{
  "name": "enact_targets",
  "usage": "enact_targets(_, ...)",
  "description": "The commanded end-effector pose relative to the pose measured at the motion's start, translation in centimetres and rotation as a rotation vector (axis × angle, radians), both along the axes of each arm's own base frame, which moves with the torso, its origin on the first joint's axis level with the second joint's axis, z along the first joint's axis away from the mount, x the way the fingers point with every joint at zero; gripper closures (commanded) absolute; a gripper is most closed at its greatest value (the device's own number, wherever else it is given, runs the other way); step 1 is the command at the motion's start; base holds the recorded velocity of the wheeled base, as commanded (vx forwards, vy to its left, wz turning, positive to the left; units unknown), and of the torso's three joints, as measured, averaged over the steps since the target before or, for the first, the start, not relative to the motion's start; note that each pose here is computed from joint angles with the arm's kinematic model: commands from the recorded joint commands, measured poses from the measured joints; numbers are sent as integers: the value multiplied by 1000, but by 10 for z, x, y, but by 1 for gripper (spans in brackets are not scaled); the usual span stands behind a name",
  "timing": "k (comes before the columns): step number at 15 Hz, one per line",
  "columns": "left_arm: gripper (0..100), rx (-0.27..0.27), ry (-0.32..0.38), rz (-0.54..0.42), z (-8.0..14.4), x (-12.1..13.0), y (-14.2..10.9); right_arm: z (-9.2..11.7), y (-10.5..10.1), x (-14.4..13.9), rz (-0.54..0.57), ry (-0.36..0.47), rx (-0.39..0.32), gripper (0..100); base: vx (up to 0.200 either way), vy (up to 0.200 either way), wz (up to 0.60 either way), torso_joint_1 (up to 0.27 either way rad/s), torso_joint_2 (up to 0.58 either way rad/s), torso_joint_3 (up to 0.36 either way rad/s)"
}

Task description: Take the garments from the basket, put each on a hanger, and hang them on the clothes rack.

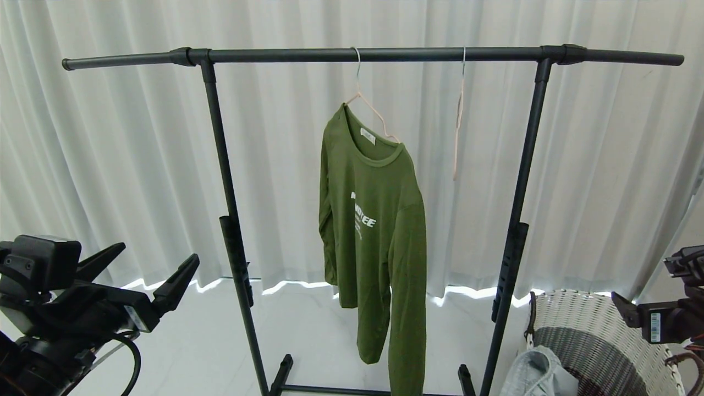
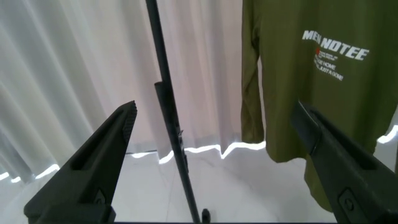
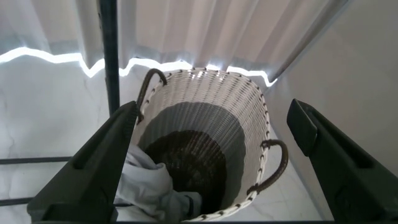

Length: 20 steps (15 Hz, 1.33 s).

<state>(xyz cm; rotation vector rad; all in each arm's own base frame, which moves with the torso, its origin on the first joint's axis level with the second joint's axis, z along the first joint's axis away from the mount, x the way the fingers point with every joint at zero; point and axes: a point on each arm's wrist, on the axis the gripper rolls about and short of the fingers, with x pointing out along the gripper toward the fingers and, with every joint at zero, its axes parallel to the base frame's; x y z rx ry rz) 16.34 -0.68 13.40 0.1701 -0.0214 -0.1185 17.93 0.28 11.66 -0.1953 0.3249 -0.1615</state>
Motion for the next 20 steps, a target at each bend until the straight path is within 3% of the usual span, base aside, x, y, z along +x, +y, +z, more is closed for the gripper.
enact_targets(1,0,0,4,0,-1,0,0,0,0,0,0,1,-1,0,200,0,0,12,-2,2)
enact_targets(8,0,0,7,-3,-1,1,0,-16,4,-2,35,89,-33,0,29,0,0,0,0,0)
enact_targets(13,0,1,7,-8,-1,1,-1,-58,36,-9,215,324,-72,0,0,0,0,0,0,0)
enact_targets(16,0,0,5,-8,-1,0,-1,-81,38,-10,229,454,-90,0,0,0,0,0,0,0)
enact_targets(20,0,1,8,-9,-1,1,-1,-103,44,-1,223,511,-60,0,0,0,0,0,0,0)
